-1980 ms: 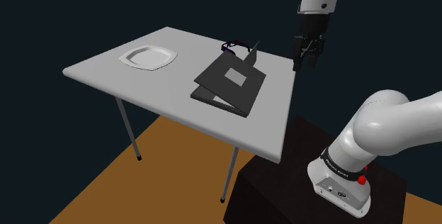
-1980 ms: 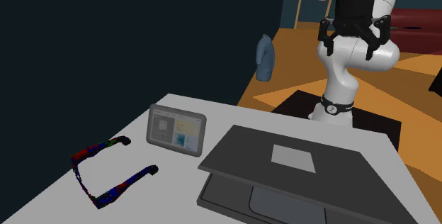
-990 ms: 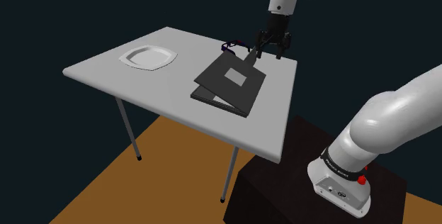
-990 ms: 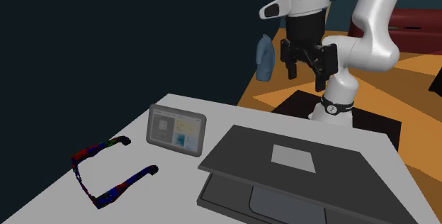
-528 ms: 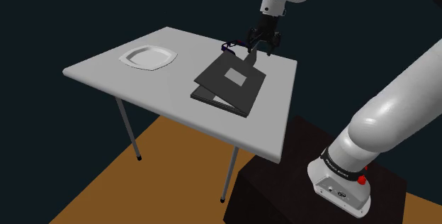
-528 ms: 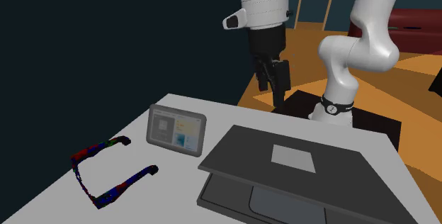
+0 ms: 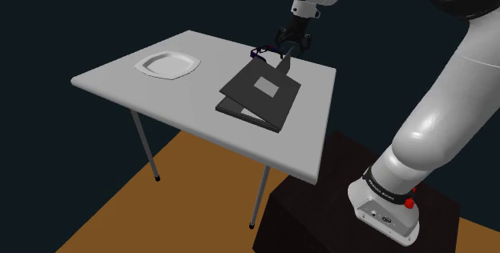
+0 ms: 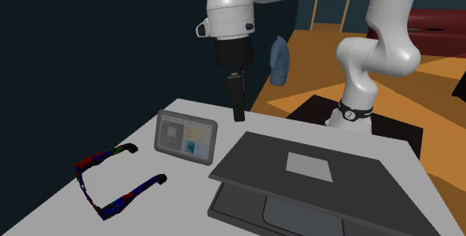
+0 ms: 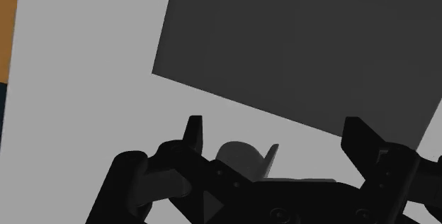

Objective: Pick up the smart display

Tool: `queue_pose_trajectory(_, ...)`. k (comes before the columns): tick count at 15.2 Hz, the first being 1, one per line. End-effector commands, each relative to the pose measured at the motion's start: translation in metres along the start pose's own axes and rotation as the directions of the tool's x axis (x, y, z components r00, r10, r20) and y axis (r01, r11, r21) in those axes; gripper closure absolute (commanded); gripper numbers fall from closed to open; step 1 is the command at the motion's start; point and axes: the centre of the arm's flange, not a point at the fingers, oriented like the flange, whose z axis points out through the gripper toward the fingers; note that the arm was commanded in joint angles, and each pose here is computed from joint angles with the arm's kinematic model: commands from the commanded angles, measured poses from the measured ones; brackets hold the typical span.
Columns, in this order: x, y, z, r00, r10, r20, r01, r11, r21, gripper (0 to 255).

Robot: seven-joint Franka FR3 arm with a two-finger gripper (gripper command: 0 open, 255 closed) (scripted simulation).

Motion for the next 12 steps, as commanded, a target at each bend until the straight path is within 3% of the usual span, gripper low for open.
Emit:
queue_pose_trajectory(1, 0.024, 0.0, 0.0, 0.998, 0.054, -0.017, -0.054, 0.998, 0.011, 0)
queue_pose_trajectory(5, 0.072, 0.008, 0.001, 0.986, 0.16, -0.048, -0.158, 0.987, 0.034, 0)
queue_pose_trajectory(9, 0.117, 0.021, 0.001, 0.961, 0.264, -0.076, -0.26, 0.964, 0.061, 0)
queue_pose_trajectory(12, 0.122, 0.023, 0.011, 0.959, 0.272, -0.078, -0.268, 0.961, 0.063, 0)
